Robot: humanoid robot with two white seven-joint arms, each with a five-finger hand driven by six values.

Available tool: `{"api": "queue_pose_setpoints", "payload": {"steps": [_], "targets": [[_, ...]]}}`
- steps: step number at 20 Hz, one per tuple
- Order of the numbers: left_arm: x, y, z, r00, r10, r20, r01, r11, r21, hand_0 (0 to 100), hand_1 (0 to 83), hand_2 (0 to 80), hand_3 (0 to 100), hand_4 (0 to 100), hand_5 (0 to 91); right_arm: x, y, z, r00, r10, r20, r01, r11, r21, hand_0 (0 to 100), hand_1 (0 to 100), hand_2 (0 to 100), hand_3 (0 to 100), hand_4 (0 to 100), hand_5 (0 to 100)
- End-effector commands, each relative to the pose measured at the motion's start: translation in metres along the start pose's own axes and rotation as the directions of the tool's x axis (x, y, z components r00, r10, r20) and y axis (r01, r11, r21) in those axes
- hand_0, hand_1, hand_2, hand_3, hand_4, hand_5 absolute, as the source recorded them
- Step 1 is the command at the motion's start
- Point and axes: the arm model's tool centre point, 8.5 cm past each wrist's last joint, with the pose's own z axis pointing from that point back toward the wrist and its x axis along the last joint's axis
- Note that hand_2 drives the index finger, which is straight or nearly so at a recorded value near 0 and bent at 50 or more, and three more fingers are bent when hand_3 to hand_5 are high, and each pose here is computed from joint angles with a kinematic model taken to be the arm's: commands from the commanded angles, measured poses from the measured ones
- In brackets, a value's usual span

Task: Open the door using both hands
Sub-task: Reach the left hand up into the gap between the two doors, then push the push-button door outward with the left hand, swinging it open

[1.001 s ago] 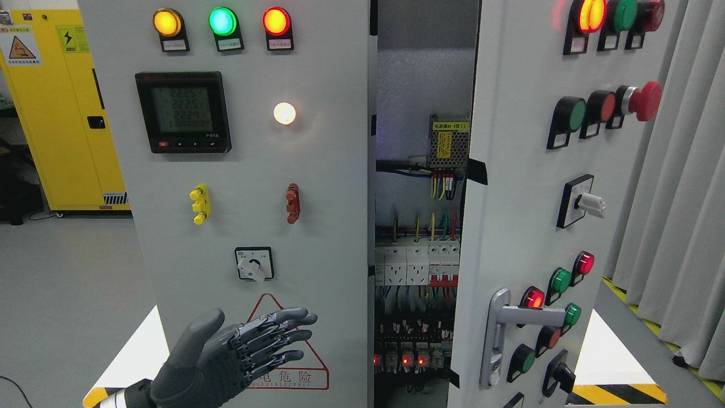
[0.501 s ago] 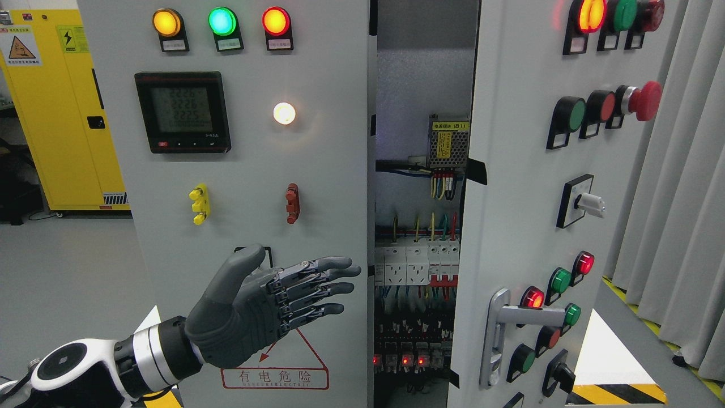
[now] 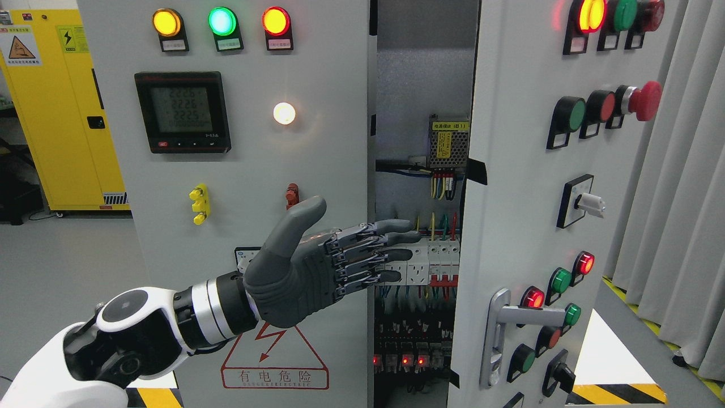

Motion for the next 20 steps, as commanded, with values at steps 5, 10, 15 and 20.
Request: {"api": "queue_pose_setpoints", "payload": {"steps": [5,10,15,20], "targets": [[-0.015,-0.001,-0.075,0.989,0.148,-0.026,-0.150,0.972,-0.182,0,0.0,0.0,0,0,0.0,-0.001,0.011,0.000,1.000,-0.003,-0.002,0.003,1.000,0.016,21,14,0,0,0,0],[-0.009,0.007,-0.078,0.986,0.168,-0.014,-0.168,0.971,-0.172,0,0.0,0.0,0,0,0.0,-0.001,0.011,0.000,1.000,-0.002,-0.002,0.002,1.000,0.016,21,14,0,0,0,0],[-0.009,0.014,-0.092,0.979,0.202,-0.003,-0.200,0.966,-0.162,0,0.0,0.0,0,0,0.0,-0.001,0.013,0.000,1.000,0.000,-0.004,0.000,1.000,0.019,21,14,0,0,0,0],[-0.004,0.011,-0.098,0.979,0.202,0.004,-0.198,0.963,-0.185,0,0.0,0.0,0,0,0.0,-0.001,0.012,0.000,1.000,0.000,-0.004,0.000,1.000,0.018,21,14,0,0,0,0]]}}
